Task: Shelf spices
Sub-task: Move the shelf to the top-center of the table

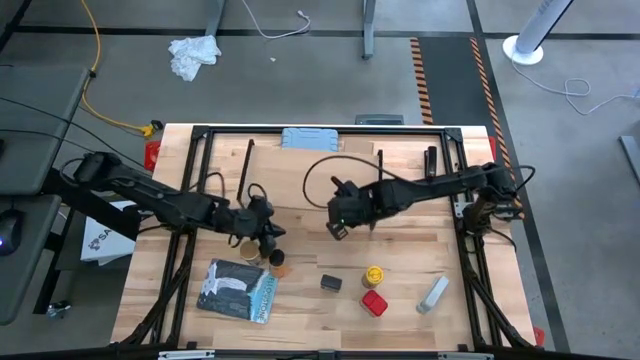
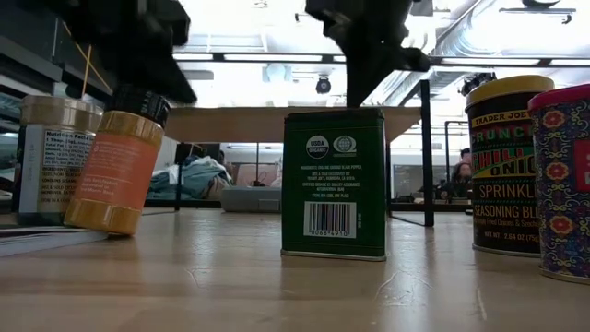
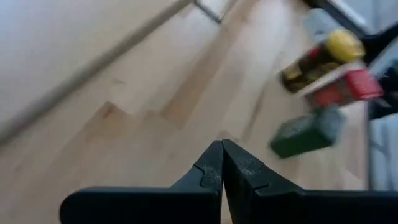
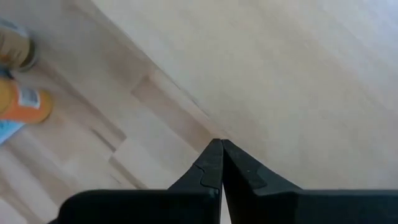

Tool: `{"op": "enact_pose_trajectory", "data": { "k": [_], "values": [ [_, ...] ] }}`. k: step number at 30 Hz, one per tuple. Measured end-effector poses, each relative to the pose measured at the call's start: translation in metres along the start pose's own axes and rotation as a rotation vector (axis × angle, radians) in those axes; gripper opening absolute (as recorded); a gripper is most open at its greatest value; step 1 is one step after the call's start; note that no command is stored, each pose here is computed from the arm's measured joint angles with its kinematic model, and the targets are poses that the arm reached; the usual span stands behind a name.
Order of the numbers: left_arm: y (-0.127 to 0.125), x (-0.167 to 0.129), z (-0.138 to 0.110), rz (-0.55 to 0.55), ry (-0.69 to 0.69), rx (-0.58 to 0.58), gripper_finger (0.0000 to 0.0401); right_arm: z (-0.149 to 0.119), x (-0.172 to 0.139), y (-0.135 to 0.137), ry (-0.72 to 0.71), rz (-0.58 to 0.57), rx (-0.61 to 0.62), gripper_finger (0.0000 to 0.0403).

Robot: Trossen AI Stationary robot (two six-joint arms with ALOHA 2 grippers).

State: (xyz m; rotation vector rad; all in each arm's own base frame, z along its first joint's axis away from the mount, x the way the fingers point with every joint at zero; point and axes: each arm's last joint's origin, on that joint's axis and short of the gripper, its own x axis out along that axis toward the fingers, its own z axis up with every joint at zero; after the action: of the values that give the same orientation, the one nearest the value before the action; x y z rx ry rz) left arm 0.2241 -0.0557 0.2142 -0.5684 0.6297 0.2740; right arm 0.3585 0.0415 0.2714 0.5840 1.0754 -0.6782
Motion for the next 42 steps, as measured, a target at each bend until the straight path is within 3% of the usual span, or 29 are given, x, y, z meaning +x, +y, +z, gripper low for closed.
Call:
{"op": "enact_pose_trajectory", "data": {
  "k": [10,18,29,38,42],
  "values": [
    [0.017,0.023,0.01,0.096,-0.015,-0.021,0.0,0.012,0.02,-0.017,0.084,-0.11,0.011,0.0],
    [0.034,0.027,0.034,0.058,-0.062,-0.014,0.0,0.028,0.025,-0.033,0.048,-0.176,0.054,0.0],
    [0.051,0.028,0.06,-0.023,-0.135,0.032,0.0,0.038,0.017,-0.055,0.027,-0.355,0.123,0.0],
    [0.082,0.026,0.077,0.087,-0.186,0.033,0.0,0.046,0.012,-0.057,-0.015,-0.362,0.147,0.0],
    [0.095,0.024,0.083,0.13,-0.209,-0.007,0.0,0.05,0.013,-0.061,-0.017,-0.385,0.085,0.0]
  ]
}}
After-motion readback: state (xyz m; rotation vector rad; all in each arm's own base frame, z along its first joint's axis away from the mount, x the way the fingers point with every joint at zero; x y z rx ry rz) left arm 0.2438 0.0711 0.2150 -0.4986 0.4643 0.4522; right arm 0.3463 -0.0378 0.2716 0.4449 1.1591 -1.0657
